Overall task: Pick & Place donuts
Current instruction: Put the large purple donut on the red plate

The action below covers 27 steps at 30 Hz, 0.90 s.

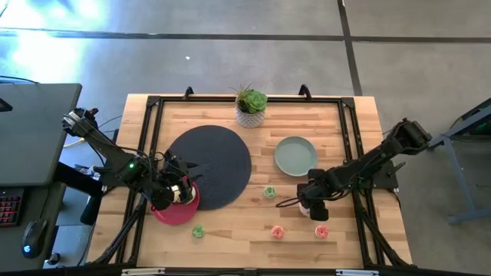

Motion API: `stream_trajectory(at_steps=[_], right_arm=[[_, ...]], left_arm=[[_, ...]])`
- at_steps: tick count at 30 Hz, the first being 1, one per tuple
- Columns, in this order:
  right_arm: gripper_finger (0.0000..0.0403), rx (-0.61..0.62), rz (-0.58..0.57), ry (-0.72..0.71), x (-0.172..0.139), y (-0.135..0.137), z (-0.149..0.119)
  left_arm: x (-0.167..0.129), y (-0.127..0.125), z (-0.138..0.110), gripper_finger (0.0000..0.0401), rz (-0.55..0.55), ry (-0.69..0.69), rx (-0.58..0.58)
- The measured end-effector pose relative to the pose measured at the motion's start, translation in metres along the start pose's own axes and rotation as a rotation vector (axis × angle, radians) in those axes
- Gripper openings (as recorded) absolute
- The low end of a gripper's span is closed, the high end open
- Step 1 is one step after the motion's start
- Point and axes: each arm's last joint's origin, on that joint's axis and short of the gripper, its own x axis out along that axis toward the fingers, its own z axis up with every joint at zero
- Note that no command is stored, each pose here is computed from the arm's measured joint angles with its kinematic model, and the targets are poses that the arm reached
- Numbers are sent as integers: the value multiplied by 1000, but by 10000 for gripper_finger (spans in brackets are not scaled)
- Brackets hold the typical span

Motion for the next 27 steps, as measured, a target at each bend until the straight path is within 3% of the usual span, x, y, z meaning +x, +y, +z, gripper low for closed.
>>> stream_trajectory(at_steps=[10, 18, 23, 27], right_arm=[[163, 23, 16, -15, 18, -6, -10], [75, 35, 81, -133, 7, 5, 9], [14, 35, 70, -470, -8, 9, 42], [17, 18, -80, -898, -28, 6, 75]], left_arm=[[0, 0, 0, 175, 0, 1, 1], [0, 0, 0, 175, -1, 1, 0], [-5, 6, 4, 175, 8, -33, 26], [-8, 12, 7, 175, 54, -97, 39]])
